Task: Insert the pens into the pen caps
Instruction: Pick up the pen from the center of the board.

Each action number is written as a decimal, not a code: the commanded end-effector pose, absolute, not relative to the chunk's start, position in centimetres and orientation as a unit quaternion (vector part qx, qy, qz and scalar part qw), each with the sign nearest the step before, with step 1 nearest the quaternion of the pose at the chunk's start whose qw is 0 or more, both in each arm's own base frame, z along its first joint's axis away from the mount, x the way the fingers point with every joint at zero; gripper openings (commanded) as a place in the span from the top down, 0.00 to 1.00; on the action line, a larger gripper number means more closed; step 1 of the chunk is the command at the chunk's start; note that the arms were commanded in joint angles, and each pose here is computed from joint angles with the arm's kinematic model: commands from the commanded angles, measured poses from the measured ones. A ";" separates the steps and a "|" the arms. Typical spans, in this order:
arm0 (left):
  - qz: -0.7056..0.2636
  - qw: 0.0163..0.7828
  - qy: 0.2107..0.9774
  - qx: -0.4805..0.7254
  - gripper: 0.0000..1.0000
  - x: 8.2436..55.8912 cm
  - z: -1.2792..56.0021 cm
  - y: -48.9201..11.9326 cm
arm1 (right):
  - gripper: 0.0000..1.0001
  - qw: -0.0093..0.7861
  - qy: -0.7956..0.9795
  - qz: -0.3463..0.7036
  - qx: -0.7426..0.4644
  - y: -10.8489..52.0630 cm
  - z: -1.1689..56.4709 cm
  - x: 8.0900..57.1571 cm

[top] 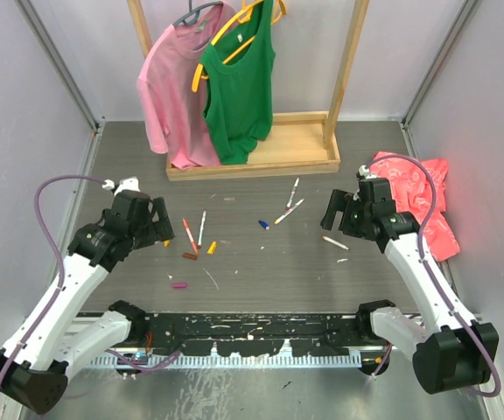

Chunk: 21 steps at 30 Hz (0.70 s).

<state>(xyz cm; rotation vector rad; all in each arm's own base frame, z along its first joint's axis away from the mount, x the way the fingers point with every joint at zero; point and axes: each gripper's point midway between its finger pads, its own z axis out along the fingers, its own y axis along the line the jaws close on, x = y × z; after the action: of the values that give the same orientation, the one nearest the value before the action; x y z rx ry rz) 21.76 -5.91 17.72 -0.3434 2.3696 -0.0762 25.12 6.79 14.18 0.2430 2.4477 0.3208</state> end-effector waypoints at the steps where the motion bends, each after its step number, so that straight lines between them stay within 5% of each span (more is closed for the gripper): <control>1: -0.019 0.405 0.907 -0.110 0.02 22.5 19.6 -5.1 | 0.04 0.339 0.922 0.112 0.147 6.2 14.3 26.8; 21: -0.091 0.392 0.915 -0.018 0.02 22.1 19.3 -8.4 | 0.13 0.279 0.920 0.041 0.271 4.7 9.2 28.6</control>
<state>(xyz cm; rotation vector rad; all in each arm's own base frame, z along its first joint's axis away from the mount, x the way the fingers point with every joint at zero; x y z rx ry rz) 21.16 -7.41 18.55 -0.0793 2.3632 -0.1738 26.87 4.86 7.72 0.5373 2.6162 0.1010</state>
